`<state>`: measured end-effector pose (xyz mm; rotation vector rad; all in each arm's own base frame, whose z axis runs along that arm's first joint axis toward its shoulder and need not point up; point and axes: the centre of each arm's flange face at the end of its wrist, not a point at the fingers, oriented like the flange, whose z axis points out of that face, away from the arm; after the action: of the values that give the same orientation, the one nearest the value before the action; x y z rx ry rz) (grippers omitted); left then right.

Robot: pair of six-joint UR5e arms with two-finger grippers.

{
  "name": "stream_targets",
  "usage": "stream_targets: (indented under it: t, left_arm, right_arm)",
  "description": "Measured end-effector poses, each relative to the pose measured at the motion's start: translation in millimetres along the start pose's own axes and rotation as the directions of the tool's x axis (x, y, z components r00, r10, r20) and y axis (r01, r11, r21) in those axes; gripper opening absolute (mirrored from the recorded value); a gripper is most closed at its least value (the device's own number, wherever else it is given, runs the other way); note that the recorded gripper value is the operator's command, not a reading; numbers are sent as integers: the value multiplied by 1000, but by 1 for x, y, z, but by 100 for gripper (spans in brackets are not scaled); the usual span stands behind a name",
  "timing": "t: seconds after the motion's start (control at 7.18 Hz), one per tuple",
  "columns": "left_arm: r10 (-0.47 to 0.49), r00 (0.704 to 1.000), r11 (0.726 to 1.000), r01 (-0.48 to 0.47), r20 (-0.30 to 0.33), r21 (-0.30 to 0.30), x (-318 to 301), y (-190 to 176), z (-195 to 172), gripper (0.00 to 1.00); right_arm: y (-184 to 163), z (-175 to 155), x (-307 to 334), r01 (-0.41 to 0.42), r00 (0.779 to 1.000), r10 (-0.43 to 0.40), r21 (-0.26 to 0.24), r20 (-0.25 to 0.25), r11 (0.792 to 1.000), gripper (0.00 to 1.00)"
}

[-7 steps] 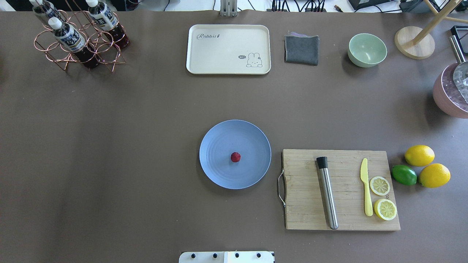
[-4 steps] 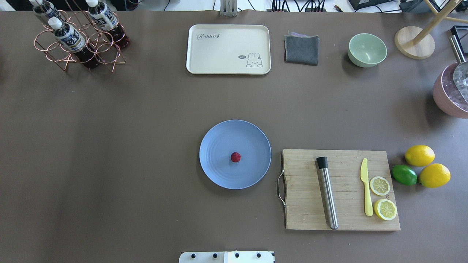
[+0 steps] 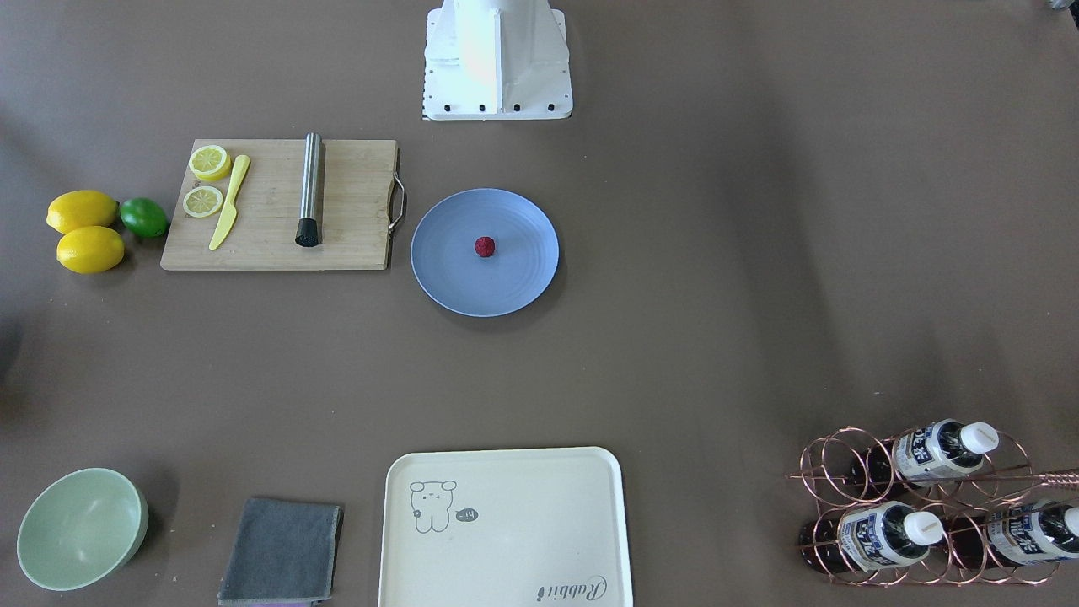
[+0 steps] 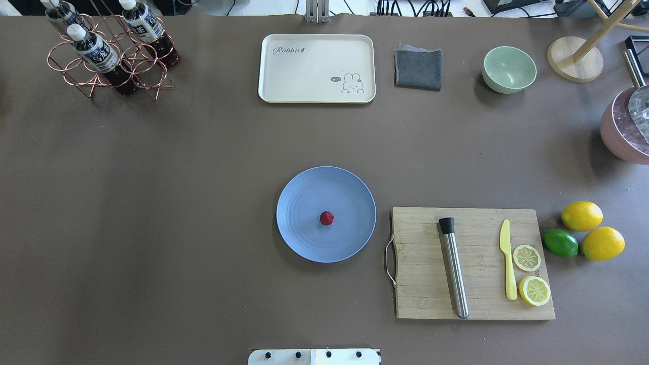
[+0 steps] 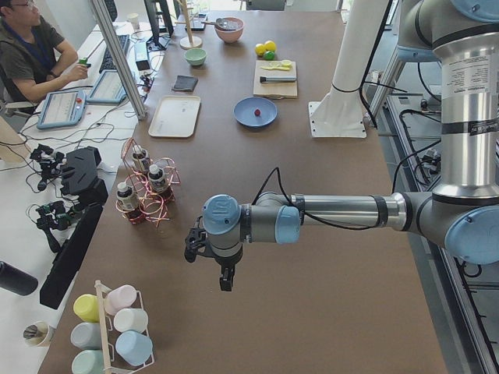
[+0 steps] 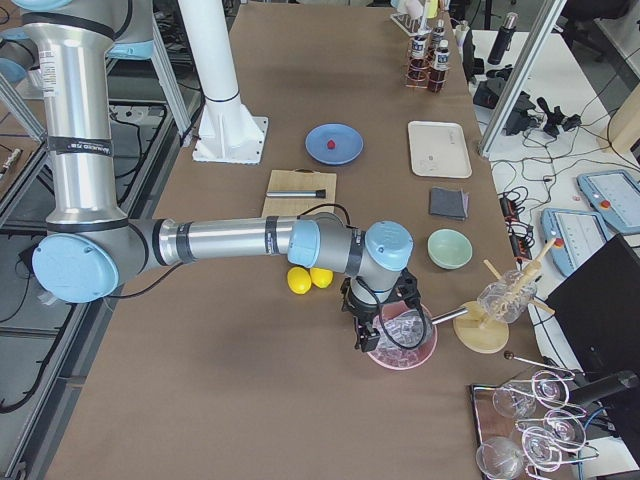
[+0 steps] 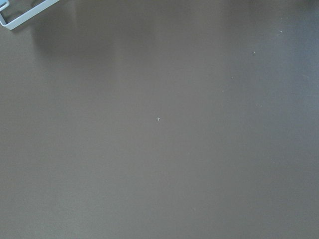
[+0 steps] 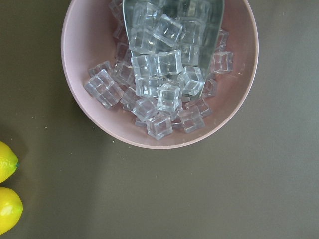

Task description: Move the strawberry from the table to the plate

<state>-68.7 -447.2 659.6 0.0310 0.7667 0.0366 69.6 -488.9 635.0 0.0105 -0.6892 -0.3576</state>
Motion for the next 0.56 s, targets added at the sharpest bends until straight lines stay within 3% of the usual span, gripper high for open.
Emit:
stream_targets:
  t: [0.56]
  left_arm:
    - [-47, 999, 999, 47, 7, 13, 5, -2, -7, 97]
  right_arm:
    - [0, 6, 4, -8, 1000, 8, -10, 5, 1000, 100]
